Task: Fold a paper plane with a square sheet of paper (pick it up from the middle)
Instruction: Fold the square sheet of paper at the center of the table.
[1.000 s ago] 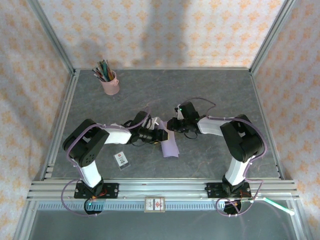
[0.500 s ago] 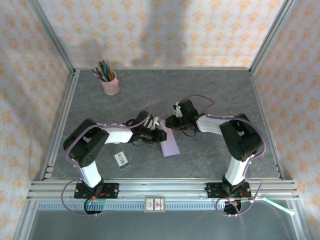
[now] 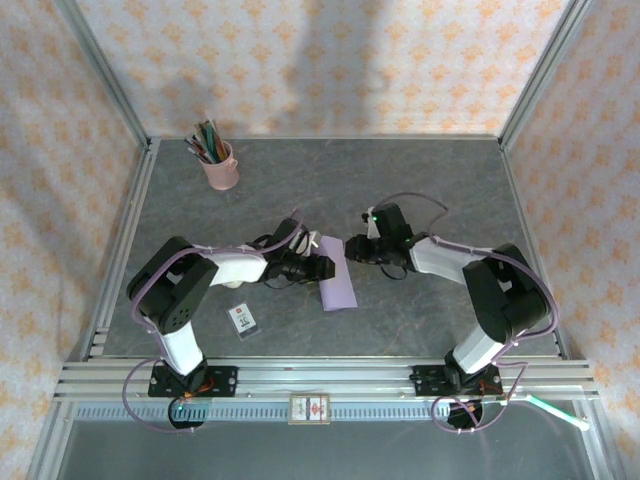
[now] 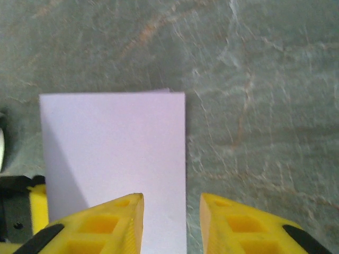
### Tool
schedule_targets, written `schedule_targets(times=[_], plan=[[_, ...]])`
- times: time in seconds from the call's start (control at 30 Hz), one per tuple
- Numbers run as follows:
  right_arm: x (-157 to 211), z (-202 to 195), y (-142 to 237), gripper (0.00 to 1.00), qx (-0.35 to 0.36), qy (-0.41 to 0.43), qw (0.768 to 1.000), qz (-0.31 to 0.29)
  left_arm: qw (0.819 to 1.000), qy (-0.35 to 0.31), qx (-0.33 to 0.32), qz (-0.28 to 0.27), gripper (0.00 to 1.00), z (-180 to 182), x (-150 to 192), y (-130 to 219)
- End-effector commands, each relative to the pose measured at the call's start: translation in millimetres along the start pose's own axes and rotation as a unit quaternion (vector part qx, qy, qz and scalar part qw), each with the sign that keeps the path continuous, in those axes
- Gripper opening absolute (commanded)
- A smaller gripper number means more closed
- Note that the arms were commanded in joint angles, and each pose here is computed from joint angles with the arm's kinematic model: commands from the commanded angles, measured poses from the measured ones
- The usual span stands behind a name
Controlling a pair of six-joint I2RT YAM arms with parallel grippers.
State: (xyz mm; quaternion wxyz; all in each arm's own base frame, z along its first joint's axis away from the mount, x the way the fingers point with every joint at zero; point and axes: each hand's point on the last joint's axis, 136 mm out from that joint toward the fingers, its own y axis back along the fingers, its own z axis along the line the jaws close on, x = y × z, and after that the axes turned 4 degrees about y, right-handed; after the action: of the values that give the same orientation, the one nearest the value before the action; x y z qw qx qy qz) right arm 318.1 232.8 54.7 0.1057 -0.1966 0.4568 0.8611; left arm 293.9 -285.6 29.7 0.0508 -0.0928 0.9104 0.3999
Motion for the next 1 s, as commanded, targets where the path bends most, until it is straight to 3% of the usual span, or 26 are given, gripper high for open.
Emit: schedule_targets(times=[0.0, 0.6, 0.83, 0.97], plan=[[7.2, -3.3, 5.8, 0.33, 0.009, 0.005, 1.0, 0.004, 0.993, 0.021, -0.103, -0.049, 0.49, 52.8, -20.3, -1.1], [10.5, -5.5, 7.1, 0.33, 0.012, 0.011, 1.0, 0.007, 0.987, 0.036, -0.137, -0.08, 0.56, 64.9, -26.3, 12.6], [11.7, -5.1, 6.7, 0.33, 0.01, 0.009, 1.0, 0.009, 0.989, 0.036, -0.115, -0.082, 0.41, 53.1, -32.5, 15.6], [13.1, -5.1, 7.7, 0.32, 0.011, 0.008, 1.0, 0.011, 0.995, 0.016, -0.075, -0.06, 0.38, 33.7, -30.7, 12.6]])
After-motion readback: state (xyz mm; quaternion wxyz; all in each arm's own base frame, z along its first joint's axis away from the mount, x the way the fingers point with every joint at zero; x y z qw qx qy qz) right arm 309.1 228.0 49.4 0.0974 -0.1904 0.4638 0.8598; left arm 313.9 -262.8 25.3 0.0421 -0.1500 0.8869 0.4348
